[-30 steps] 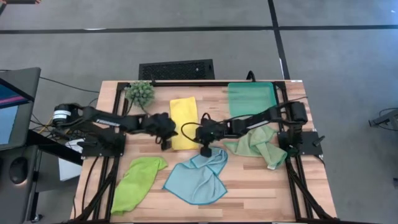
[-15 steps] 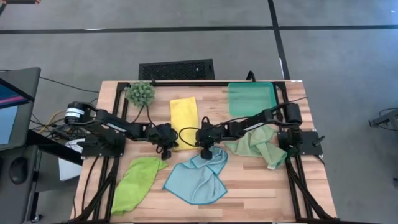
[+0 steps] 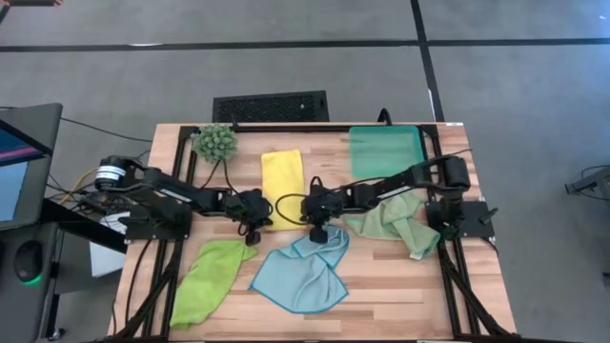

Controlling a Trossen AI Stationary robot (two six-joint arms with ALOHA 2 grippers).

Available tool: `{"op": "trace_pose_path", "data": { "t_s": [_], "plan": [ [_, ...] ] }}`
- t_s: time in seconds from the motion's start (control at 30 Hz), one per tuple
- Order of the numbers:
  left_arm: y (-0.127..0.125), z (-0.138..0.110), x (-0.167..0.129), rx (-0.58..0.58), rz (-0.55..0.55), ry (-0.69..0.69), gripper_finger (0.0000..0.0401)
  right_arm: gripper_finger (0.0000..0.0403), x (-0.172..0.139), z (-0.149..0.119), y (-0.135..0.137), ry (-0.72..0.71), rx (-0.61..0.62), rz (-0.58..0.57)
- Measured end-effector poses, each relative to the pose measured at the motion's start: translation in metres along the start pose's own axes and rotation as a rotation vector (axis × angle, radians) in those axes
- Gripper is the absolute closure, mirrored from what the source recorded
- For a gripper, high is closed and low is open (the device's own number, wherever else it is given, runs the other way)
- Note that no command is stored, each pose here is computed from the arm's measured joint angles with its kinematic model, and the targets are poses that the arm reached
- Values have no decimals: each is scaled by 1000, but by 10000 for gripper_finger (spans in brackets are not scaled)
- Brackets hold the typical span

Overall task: Fold microfiber towels
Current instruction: Fold the yellow microfiber cloth

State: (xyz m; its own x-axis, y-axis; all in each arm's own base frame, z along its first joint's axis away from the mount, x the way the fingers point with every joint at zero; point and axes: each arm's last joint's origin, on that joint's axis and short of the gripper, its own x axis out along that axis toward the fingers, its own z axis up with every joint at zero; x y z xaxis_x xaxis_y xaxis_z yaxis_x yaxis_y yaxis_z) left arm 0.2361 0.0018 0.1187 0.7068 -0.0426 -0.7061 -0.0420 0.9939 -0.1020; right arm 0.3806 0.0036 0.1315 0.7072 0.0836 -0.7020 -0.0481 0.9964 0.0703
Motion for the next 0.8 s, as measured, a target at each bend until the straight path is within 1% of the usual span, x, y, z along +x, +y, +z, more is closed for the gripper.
{"op": "trace_pose_path", "data": {
  "t_s": [0.1, 0.2, 0.33, 0.43, 0.5, 0.57, 0.63, 0.7, 0.8],
  "plan": [
    [-1, 5, -11, 8, -2, -28, 401, 390, -7, 3, 0, 0, -26, -2],
    [-2, 12, -24, 35, -3, -79, 401, 375, -11, 7, 2, -20, -85, 1],
    [-4, 13, -34, 86, 5, -74, 384, 347, -9, 5, 7, -5, -216, 10],
    [-10, 11, -34, 140, -14, -59, 351, 323, -4, 1, 15, 14, -341, 25],
    [-15, 9, -32, 189, -30, -43, 320, 306, -4, -1, 20, 24, -426, 33],
    [-20, 7, -29, 238, -15, -34, 284, 288, -3, 0, 24, 16, -481, 32],
    [-22, 4, -26, 277, 22, -18, 250, 270, -3, -1, 27, 21, -507, 23],
    [-24, 3, -24, 292, 38, -5, 221, 254, -3, -1, 28, 18, -514, 23],
    [-24, 0, -20, 291, 27, 18, 195, 236, -3, -1, 24, 23, -508, 19]
  ]
}}
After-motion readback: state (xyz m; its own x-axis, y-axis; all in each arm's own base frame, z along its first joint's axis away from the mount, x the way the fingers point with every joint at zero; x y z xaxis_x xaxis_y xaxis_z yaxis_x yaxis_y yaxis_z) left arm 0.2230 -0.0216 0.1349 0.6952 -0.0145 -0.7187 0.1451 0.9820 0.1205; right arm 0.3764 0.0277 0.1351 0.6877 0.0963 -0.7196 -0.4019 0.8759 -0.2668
